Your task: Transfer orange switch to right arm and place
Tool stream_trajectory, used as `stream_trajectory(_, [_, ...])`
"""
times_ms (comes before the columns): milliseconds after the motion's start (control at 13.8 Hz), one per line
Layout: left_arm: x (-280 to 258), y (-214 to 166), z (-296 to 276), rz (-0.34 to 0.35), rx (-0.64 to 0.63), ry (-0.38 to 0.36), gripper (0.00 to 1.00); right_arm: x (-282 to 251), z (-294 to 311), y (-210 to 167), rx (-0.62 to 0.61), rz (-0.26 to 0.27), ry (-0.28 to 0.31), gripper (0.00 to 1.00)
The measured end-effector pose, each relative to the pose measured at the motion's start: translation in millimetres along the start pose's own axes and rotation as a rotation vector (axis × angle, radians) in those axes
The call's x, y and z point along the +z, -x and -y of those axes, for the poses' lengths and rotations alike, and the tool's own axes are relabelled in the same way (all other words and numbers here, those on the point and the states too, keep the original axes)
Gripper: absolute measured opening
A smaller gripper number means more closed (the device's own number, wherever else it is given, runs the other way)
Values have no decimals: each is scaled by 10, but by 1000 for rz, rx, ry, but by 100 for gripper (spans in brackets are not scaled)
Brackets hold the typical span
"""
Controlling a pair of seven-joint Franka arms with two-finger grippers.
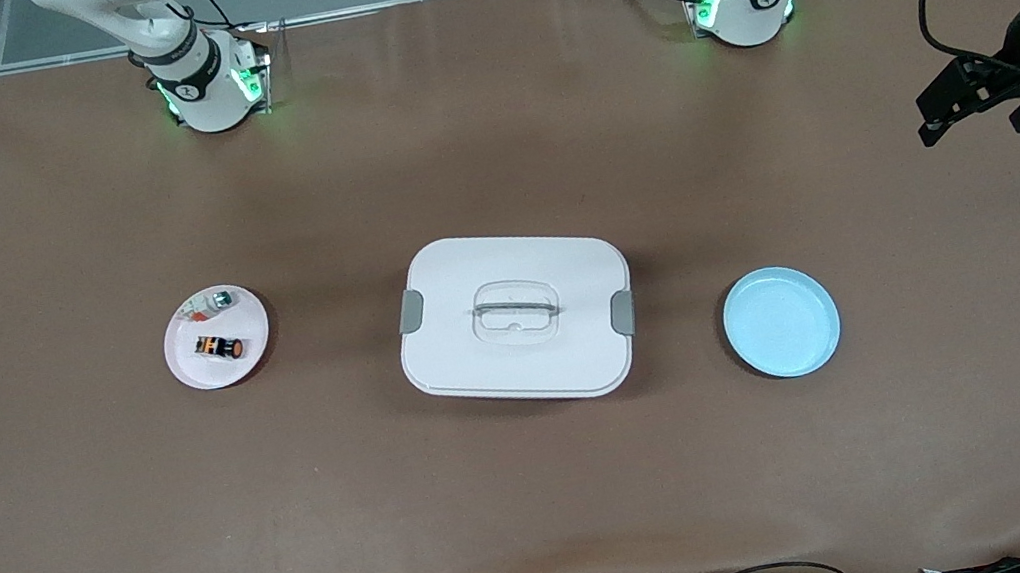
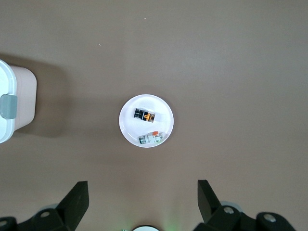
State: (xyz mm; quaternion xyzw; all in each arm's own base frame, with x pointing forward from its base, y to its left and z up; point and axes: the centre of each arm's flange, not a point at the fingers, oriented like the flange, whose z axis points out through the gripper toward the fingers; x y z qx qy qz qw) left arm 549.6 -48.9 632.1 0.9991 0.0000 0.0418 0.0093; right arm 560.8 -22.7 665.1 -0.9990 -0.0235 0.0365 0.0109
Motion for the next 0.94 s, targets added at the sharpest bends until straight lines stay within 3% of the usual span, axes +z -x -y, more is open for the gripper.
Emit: stream_trajectory(942, [1,-1,7,0,-1,0,100,-19,13,-24,-18,-21,2,100])
